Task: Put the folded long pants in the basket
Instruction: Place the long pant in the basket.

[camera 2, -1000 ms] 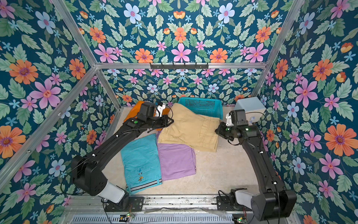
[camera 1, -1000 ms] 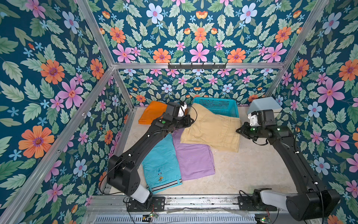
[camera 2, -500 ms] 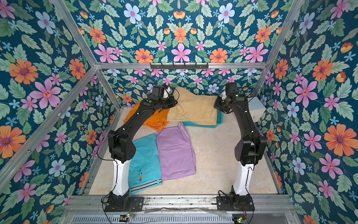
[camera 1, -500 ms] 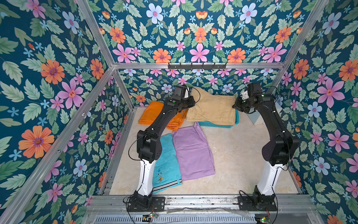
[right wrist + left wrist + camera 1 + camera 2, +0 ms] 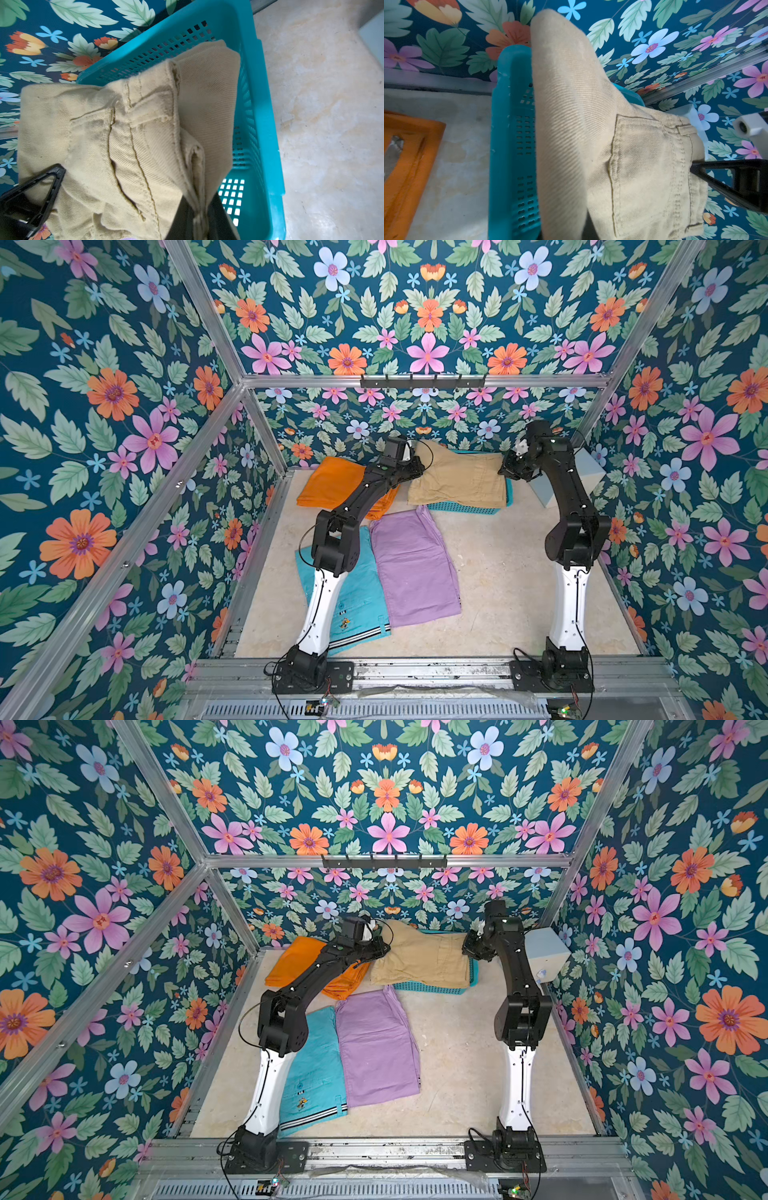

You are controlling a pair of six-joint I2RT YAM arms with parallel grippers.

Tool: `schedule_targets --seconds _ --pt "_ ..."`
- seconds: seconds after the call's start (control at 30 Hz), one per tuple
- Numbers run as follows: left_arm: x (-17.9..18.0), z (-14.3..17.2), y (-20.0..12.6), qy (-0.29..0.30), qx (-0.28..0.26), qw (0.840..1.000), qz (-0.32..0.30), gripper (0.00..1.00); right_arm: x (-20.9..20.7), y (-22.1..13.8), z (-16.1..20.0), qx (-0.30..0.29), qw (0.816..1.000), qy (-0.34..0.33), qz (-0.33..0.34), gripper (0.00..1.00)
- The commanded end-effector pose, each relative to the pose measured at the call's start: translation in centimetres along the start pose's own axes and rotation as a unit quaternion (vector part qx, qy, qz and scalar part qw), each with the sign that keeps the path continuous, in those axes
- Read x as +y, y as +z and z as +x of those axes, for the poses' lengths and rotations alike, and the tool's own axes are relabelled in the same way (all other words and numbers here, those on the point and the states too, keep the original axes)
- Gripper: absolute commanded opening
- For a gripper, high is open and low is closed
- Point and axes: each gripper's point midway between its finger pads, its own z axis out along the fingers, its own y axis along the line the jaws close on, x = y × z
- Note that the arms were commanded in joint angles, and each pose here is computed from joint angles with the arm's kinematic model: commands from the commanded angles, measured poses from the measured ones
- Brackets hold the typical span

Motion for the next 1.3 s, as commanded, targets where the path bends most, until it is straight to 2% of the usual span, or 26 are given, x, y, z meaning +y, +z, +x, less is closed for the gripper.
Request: schedule_targets --seconds 0.0,0.5,0.57,0.67,0.77,0.97,1.07,1.17,1.27 --pt "1.9 -2.6 0.2 0.003 -0.054 0.998 -0.033 0.07 -2.1 0.1 -2.0 -0.042 0.998 -0.006 0.044 0.0" --pt "3.7 -0.8 3.9 -0.008 -0.045 0.999 -0.014 0.14 -5.3 3.8 -2.2 -0.027 0.997 -0.003 0.078 0.0" --pt "3.9 -0.6 4.1 -0.009 -0.042 0.999 -0.013 0.19 -5.6 4.2 -2.0 -0.023 0.996 -0.003 0.082 0.0" --pt "4.1 -0.3 4.3 -0.01 -0.041 0.999 -0.015 0.37 -6.0 4.6 -1.8 -0.017 0.996 -0.002 0.088 0.0" --pt "4.0 -0.3 4.3 -0.003 -0.04 0.999 -0.014 0.45 -6.2 5.2 -1.6 -0.014 0.996 -0.001 0.09 0.0" --pt "3.0 -1.3 3.0 0.014 -0.049 0.999 -0.013 0.48 -6.5 7.0 -1.0 0.003 0.997 0.004 0.078 0.01" --pt "2.5 -2.1 1.5 0.027 -0.061 0.998 -0.019 0.48 -6.8 7.2 -0.8 0.006 0.996 0.006 0.085 0.12" --pt "2.1 -2.6 -0.2 0.037 -0.071 0.996 -0.028 0.48 -6.7 6.3 -1.2 -0.003 0.996 0.007 0.091 0.35" --pt "1.6 -2.8 -1.8 0.04 -0.07 0.996 -0.03 0.47 -6.1 3.9 -2.3 -0.031 0.994 0.01 0.102 0.53"
